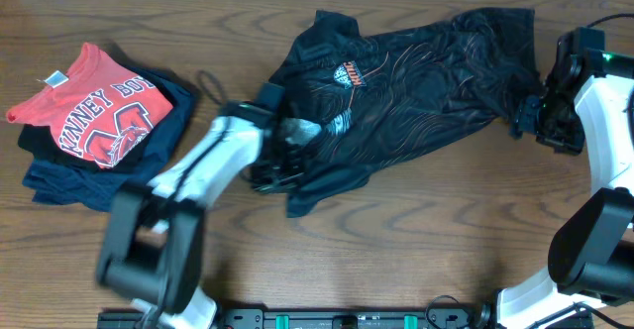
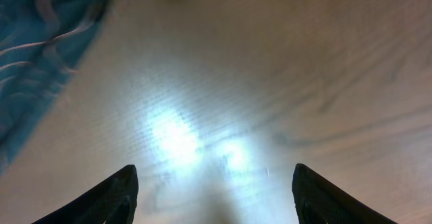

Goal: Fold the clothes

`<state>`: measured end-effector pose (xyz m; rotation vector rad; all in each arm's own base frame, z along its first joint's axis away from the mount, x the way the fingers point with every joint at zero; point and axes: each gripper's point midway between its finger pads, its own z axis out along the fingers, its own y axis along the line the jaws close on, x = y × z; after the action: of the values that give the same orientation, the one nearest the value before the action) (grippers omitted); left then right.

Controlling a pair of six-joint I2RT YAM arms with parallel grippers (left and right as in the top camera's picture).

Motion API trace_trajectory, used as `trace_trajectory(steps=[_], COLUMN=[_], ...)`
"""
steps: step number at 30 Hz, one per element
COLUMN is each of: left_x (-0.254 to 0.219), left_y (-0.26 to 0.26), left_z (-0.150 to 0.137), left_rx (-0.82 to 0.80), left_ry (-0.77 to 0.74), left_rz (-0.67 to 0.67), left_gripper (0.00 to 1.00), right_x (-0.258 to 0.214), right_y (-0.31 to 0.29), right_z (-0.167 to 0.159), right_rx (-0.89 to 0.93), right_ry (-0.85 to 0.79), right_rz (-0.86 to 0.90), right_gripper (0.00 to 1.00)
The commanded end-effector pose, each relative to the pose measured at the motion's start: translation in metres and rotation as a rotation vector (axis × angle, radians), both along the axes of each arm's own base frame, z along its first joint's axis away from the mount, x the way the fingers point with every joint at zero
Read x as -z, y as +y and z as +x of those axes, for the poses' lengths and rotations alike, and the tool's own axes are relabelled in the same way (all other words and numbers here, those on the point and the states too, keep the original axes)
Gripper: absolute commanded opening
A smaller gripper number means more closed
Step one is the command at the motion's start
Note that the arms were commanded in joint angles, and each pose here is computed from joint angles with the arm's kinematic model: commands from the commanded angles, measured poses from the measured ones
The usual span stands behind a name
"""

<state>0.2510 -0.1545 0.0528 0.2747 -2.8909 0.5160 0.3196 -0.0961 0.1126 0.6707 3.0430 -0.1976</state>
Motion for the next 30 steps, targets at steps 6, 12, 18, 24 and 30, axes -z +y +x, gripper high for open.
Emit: trace_trajectory(steps=[6, 12, 18, 24, 30], left_x=[-0.112, -0.121, -0.114, -0.114, -0.114], left_y=[0.062, 0.066, 0.067, 0.068, 0.068], left_z=[0.006, 0.006, 0.002, 0.003, 0.003], left_rx=[-0.111, -0.126, -0.126, -0.127, -0.127], left_ry=[-0.342, -0.387, -0.364, -0.368, -0.368], left_rz=[-0.065, -0.069, -0.065, -0.059, -0.059], left_gripper=[0.06, 0.06, 0.06, 0.06, 0.06], right_x=[0.001, 0.003, 0.026, 0.07, 0.114], right_y=[0.002, 0.031, 0.042, 0.059, 0.07], right_z=[-0.002, 0.018, 0.042, 0.063, 0.071], right_rx=[0.005, -0.136, -0.17, -0.157, -0.123], right_ry=[0.01, -0.078, -0.155, -0.191, -0.142], right_rz=[0.011, 0.17, 0.196, 0.234, 0.251], right_gripper=[0.76, 0.75, 0.75, 0.69, 0.64])
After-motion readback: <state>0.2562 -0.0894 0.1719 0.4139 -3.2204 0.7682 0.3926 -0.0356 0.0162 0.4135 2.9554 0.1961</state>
